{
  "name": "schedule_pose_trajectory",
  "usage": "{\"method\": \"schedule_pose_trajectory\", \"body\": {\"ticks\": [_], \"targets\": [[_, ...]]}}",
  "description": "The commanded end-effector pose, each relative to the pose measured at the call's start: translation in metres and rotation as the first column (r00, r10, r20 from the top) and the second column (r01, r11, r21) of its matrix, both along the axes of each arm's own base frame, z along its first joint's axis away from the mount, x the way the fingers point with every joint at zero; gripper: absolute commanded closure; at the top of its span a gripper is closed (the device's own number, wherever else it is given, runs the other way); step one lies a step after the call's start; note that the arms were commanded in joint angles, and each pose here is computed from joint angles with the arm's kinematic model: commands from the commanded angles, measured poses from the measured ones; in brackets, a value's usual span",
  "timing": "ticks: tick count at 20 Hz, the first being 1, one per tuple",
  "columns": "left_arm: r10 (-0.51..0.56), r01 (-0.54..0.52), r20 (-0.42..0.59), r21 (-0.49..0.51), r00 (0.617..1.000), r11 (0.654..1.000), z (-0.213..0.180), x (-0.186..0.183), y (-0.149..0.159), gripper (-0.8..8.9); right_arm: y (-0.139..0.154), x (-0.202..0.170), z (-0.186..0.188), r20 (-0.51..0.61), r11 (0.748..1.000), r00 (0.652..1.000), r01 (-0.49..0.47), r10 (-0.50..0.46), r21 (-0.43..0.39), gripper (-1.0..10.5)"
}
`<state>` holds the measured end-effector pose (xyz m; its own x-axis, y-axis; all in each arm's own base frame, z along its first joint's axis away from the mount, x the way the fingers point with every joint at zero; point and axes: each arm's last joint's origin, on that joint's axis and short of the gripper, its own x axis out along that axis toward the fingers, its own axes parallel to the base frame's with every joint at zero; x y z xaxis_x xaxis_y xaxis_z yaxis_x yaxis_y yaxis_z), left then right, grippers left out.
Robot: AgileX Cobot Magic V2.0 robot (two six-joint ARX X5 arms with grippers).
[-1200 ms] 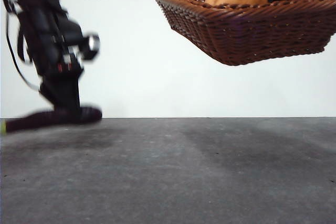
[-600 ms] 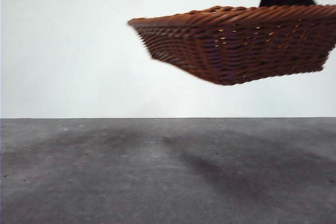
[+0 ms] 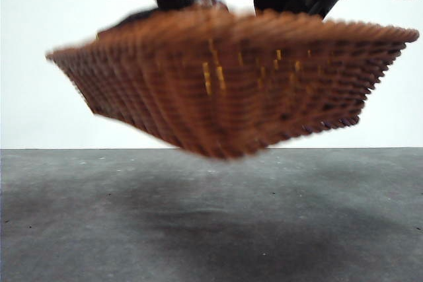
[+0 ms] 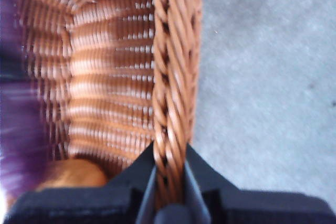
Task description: Help me put the vegetables on the table into the basket
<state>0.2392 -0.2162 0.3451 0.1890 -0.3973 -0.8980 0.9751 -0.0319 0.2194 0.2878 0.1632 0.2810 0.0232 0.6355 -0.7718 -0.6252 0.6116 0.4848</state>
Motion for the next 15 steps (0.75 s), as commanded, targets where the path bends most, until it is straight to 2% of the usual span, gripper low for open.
{"method": "schedule_pose_trajectory", "body": {"ticks": [1,4,6,10,11,13,14,15], "targets": [[-0.028,0.029,-0.04,0.021,0.999,0.999,-0.017,0.006,-0.011,8.22,0.001,0.001,0.0,-0.009,1.0,1.0,0.004,-0.004,0.018,9.6],[-0.042,0.046,-0.07,0.044,0.997,0.998,-0.033,0.011,-0.025,8.22,0.001,0.002,0.0,0.002,1.0,1.0,0.002,-0.002,0.024,9.6],[-0.066,0.067,-0.121,-0.001,0.99,0.998,-0.039,0.011,-0.033,8.22,0.002,0.003,0.001,0.015,1.0,1.0,0.0,-0.001,0.029,9.6],[-0.058,0.058,-0.098,-0.003,0.994,0.998,-0.038,0.008,-0.039,8.12,0.001,0.004,0.001,0.029,1.0,1.0,0.006,-0.006,0.016,9.6],[-0.038,0.038,-0.106,-0.005,0.994,0.999,-0.038,0.008,-0.039,7.66,0.001,0.004,0.001,0.03,1.0,1.0,0.005,-0.006,0.017,9.6],[-0.013,0.012,-0.115,-0.008,0.993,1.0,-0.038,0.009,-0.038,4.65,0.001,0.004,0.001,0.03,1.0,1.0,0.005,-0.006,0.016,9.6],[0.006,-0.007,-0.121,-0.011,0.993,1.0,-0.038,0.01,-0.038,3.99,0.001,0.004,0.0,0.029,1.0,1.0,0.005,-0.006,0.016,9.6],[0.014,-0.015,-0.123,-0.013,0.992,1.0,-0.038,0.01,-0.038,4.01,0.001,0.004,0.0,0.029,1.0,1.0,0.005,-0.006,0.016,9.6]]}}
